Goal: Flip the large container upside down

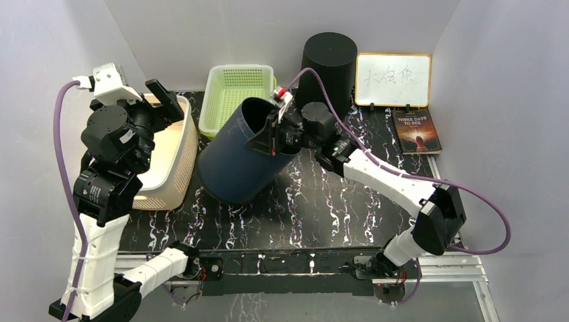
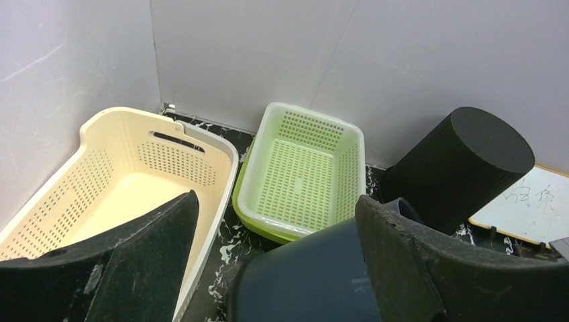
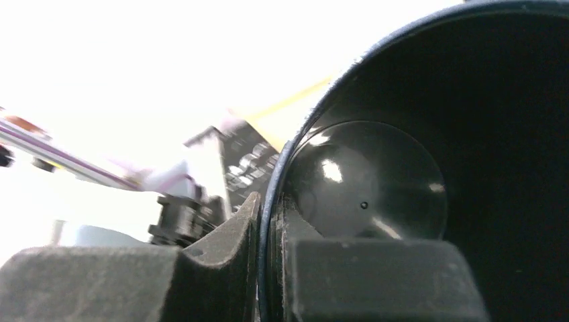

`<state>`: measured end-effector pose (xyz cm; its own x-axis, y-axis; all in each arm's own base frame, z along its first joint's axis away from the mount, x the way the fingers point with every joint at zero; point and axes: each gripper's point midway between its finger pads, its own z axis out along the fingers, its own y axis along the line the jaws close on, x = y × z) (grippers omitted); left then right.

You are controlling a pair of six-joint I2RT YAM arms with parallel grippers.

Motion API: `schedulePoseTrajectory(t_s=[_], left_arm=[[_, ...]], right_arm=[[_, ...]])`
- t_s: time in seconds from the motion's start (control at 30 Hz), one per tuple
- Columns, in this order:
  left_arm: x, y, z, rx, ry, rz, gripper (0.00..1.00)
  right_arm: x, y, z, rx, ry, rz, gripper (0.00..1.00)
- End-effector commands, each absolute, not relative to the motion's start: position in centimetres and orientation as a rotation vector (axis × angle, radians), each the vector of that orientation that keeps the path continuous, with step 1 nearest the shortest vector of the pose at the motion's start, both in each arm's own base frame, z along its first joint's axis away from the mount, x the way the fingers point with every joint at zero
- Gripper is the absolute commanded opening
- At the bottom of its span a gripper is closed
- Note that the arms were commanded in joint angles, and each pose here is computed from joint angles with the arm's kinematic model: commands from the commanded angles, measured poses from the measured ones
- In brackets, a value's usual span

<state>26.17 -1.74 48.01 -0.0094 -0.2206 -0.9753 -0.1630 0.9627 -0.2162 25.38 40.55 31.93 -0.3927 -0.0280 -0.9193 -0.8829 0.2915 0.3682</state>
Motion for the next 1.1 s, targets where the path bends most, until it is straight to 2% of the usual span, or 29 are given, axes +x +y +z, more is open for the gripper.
schedulePoseTrajectory(t_s=[0.0,0.17,0.23,0.47,0.83,1.07], left_arm=[[25.5,-1.5,49.6,-0.292,1.560,-0.051,0.85],[25.2,-1.3,50.1,-0.294,1.552,-0.050,0.86],[25.2,-1.4,50.1,-0.289,1.555,-0.054,0.90],[25.4,-1.6,49.9,-0.274,1.573,-0.045,0.90],[26.0,-2.0,50.4,-0.249,1.590,-0.036,0.89],[26.9,-2.5,51.0,-0.235,1.596,-0.041,0.89]], right_arm=[[19.3,39.8,44.0,-0.774,1.183,1.743,0.00],[18.2,38.6,44.6,-0.657,1.094,1.918,0.00],[18.6,38.5,43.5,-0.597,1.114,1.950,0.00],[18.4,35.7,40.3,-0.445,1.043,2.140,0.00],[21.2,33.5,33.5,-0.179,1.145,2.247,0.00],[21.9,32.7,36.2,-0.088,1.056,2.293,0.00]])
